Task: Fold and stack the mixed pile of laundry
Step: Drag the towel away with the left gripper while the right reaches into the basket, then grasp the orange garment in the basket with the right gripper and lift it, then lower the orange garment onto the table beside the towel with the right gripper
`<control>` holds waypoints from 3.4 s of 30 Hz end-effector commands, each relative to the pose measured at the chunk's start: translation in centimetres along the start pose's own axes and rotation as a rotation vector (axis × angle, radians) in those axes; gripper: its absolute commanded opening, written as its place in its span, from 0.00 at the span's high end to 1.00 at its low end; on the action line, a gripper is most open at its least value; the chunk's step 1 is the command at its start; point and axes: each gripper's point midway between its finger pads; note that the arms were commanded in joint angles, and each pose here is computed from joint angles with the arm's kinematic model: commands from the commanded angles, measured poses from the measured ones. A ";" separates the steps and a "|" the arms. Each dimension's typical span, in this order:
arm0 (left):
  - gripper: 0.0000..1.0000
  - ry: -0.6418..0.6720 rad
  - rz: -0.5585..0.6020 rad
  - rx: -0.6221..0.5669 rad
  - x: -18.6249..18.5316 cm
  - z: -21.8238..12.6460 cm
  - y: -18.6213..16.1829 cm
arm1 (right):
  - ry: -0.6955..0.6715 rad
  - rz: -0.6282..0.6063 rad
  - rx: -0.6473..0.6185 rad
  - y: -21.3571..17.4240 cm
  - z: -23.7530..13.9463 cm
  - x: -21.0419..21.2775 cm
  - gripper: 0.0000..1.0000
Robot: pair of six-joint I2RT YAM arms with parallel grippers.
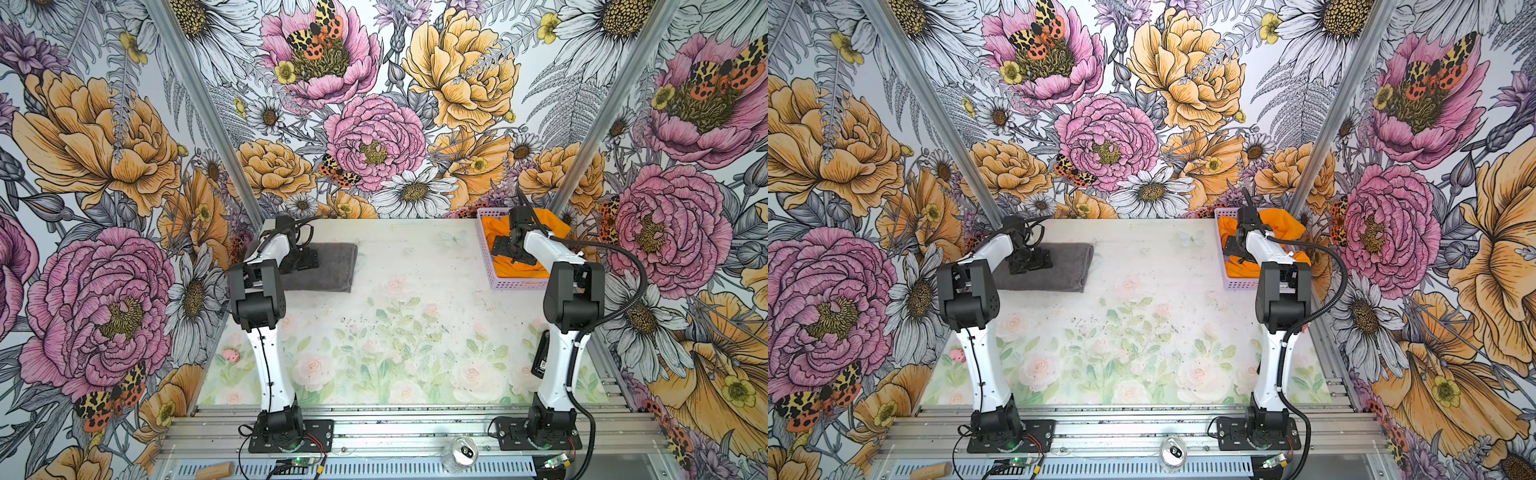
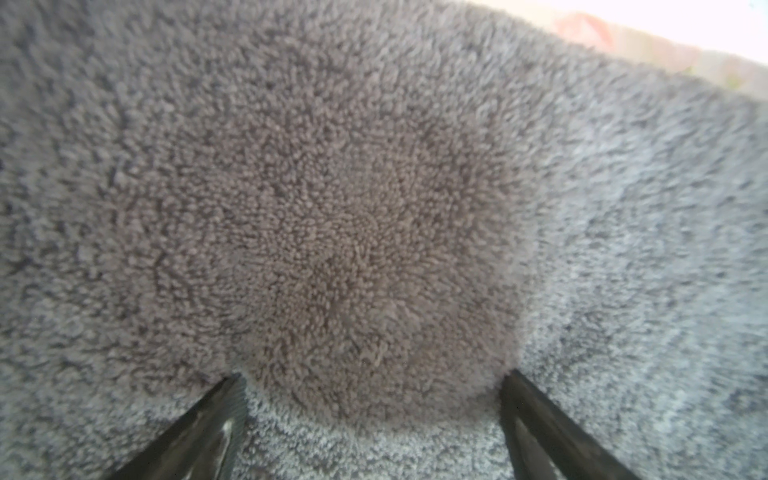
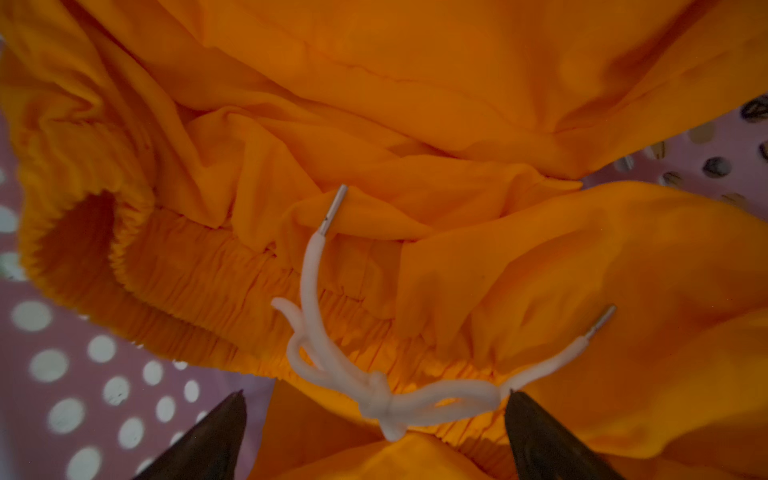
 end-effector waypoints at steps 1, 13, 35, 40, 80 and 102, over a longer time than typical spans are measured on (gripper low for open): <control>0.06 0.030 -0.034 0.116 2.0 2.7 -3.6 | -0.031 -0.028 0.038 -0.3 1.4 -0.7 0.02; 0.07 0.043 -0.103 0.174 3.4 1.6 -7.1 | 0.019 -0.021 0.093 -1.2 3.8 0.1 0.62; 0.01 -0.139 -0.042 -0.106 -5.0 -8.1 -2.1 | 0.244 0.036 -0.445 8.9 -24.5 -0.7 1.00; 0.01 -0.211 0.003 -0.220 -9.4 -13.1 -1.6 | 0.386 0.010 -0.592 9.1 -33.9 0.0 1.00; 0.01 -0.348 -0.015 -0.454 -11.9 -23.7 -6.9 | 1.126 -0.304 -0.573 -2.0 -54.0 14.6 1.00; 0.01 -0.303 -0.195 -0.406 -6.4 -22.9 -10.9 | 1.232 -0.460 0.048 -23.9 -39.7 29.3 0.48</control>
Point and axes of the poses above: each gripper's point midway between its finger pads, its own z axis out along the fingers, its own x axis along the line the jaws close on, y = z × x
